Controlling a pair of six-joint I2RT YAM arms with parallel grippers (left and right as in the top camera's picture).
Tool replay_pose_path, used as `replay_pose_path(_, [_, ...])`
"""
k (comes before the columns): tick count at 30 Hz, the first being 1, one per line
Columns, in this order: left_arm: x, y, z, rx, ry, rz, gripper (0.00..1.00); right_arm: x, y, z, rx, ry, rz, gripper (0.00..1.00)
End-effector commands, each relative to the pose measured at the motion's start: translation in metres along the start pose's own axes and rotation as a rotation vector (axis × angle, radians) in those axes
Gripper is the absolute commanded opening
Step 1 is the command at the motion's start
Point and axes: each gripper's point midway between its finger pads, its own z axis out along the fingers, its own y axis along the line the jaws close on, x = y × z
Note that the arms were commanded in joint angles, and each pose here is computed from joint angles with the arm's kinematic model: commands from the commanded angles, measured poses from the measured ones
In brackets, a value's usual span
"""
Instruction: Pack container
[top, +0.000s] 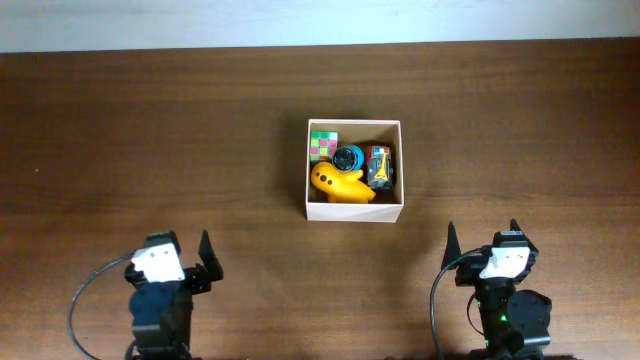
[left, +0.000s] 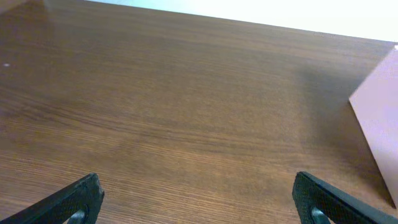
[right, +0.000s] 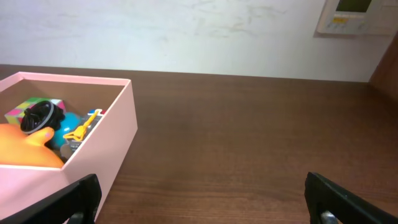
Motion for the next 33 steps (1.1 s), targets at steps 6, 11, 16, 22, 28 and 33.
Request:
replay_pose_path(6, [0.0042,-0.0034,0.0006,0.021,-0.044,0.021,0.99,0.0017,-0.0035,0.0000,0.017,-0.001,-0.005,0.99])
replay_pose_path(11, [0.0043,-0.0035,0.0006,0.021,-0.043,0.021,0.99,0.0017,-0.0035,0.0000,0.017,-0.001,-0.005,0.99])
replay_pose_path(16, [0.0043,-0.0034,0.0006,0.021,-0.043,0.020,0.99,0.0017,-0.0035,0.0000,0.017,-0.001,-0.005,0.99])
replay_pose_path(22, [0.0043,-0.0035,0.0006,0.021,-0.043,0.021,0.99,0.0017,-0.0035,0.0000,0.017,-0.001,-0.005,0.99])
replay_pose_path(28, [0.0043,-0.0035,0.0006,0.021,-0.043,0.021,0.99,0.0017,-0.0035,0.0000,0.017,-0.001,-0.005,0.99])
replay_pose_path(33, [0.0044,-0.0034,0.0006,0.021,-0.043,0.021,0.99,0.0017,-0.0035,0.0000,0.017,-0.001,-0.005,0.99])
